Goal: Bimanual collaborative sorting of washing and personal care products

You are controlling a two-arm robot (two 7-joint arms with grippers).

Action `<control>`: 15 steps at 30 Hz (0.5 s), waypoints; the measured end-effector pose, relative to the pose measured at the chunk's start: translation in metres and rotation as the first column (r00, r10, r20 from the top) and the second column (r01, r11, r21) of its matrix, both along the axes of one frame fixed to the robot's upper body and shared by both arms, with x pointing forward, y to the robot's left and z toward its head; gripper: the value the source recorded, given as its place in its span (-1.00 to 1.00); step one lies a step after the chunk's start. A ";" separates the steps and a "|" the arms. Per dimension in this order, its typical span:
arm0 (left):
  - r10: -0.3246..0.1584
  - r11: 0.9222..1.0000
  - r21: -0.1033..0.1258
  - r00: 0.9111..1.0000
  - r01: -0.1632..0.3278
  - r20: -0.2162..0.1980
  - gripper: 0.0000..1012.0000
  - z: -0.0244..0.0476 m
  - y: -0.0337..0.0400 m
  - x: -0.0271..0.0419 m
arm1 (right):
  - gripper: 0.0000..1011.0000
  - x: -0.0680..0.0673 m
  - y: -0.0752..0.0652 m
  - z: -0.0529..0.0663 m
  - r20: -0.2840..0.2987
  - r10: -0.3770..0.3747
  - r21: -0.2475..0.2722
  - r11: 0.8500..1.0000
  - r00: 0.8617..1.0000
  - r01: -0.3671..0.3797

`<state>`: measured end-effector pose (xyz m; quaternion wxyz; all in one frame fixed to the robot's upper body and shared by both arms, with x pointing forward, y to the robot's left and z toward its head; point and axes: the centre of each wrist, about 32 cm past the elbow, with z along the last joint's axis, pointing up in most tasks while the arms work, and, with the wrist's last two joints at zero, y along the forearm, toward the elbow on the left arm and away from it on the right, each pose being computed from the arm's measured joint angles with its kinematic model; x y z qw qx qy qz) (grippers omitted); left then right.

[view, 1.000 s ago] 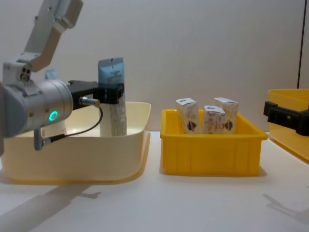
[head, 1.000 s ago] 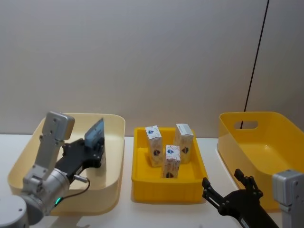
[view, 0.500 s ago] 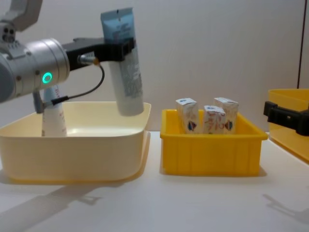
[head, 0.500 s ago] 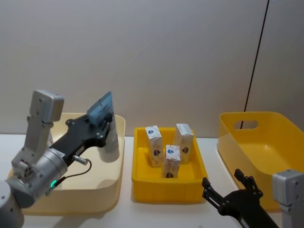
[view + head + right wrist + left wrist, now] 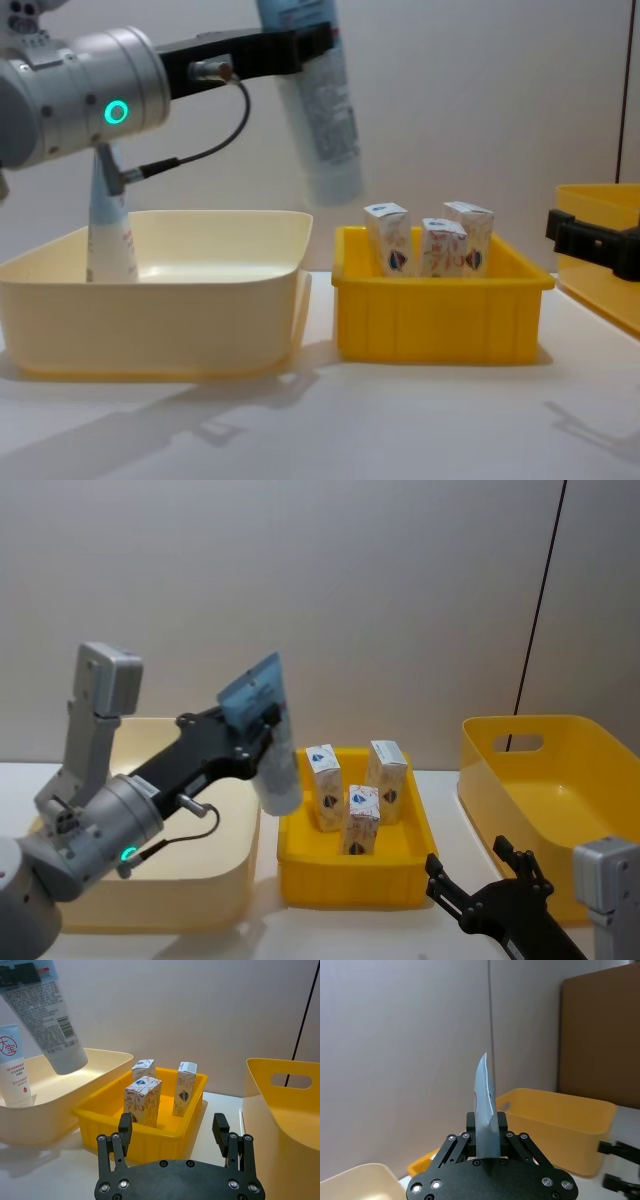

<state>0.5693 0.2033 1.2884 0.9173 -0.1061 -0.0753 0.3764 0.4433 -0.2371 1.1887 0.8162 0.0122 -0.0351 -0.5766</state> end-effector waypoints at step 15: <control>-0.119 0.993 0.012 0.991 0.120 -0.064 -0.57 0.0000 -0.0269 -0.0025 | 0.98 0.000 0.000 0.000 0.000 0.000 0.000 1.000 1.000 0.000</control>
